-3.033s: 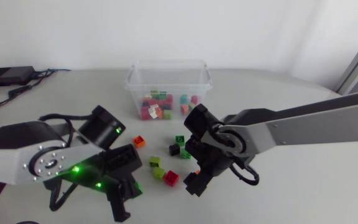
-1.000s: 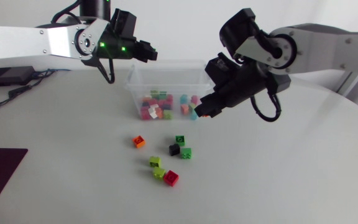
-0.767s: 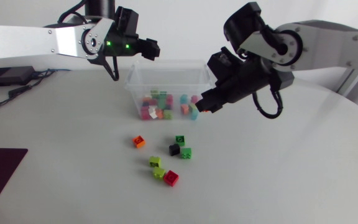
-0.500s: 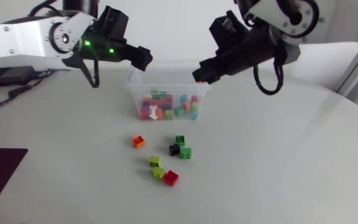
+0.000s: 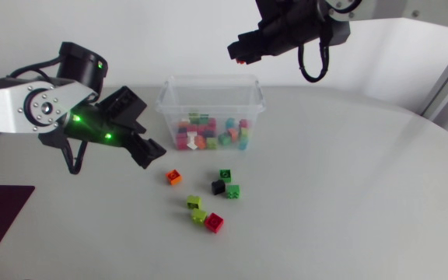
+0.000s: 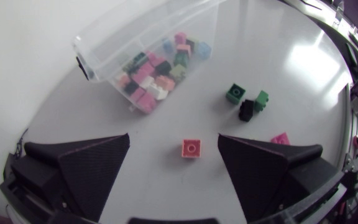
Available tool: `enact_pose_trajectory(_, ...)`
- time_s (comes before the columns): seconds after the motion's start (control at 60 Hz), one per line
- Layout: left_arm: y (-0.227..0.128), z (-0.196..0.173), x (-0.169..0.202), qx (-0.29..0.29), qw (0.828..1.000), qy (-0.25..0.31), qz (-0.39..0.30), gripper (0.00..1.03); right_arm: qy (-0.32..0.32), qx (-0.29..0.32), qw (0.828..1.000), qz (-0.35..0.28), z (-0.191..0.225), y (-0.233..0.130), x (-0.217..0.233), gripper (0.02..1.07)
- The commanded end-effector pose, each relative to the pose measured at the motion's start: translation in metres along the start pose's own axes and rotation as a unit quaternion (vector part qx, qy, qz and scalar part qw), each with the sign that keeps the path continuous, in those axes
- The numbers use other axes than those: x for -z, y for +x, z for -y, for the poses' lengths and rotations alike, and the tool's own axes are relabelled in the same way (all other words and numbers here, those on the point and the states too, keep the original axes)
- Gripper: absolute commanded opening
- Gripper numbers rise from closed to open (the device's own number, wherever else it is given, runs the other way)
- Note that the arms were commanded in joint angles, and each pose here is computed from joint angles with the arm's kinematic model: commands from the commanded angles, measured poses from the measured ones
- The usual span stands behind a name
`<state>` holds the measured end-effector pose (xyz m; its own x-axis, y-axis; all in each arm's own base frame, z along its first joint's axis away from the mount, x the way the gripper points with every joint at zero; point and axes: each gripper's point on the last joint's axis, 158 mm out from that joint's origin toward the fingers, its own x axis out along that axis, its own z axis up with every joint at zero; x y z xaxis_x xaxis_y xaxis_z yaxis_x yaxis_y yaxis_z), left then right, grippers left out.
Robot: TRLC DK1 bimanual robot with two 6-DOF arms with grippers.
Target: Place the duplo bricks in the container
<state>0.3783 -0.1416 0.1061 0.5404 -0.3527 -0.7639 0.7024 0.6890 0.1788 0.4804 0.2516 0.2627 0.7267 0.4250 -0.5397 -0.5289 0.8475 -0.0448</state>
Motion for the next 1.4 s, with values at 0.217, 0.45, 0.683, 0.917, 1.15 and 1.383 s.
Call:
enact_pose_trajectory(0.217,0.051,0.016,0.069,0.041,0.997,0.003,-0.064,0.99,0.009,-0.004,1.000,0.021,-0.014,0.037,-0.012,0.35)
enact_pose_trajectory(0.45,0.065,0.016,0.075,0.045,0.997,0.001,-0.069,0.99,0.007,0.010,1.000,0.021,-0.010,0.060,-0.004,0.52)
enact_pose_trajectory(0.683,0.084,0.021,0.079,0.057,0.995,0.003,-0.079,0.99,0.006,0.019,1.000,0.009,-0.007,0.062,0.000,1.03)
enact_pose_trajectory(0.917,0.094,0.028,0.065,0.064,0.995,0.005,-0.075,0.99,0.006,0.014,1.000,-0.005,-0.009,0.029,0.012,1.03)
enact_pose_trajectory(1.15,0.112,0.030,0.071,0.074,0.993,-0.002,-0.089,0.90,0.004,0.009,0.999,-0.040,-0.006,0.005,0.054,1.03)
enact_pose_trajectory(1.383,0.120,0.030,0.072,0.077,0.993,-0.004,-0.095,0.67,-0.005,-0.001,0.997,-0.073,-0.013,-0.019,0.100,1.03)
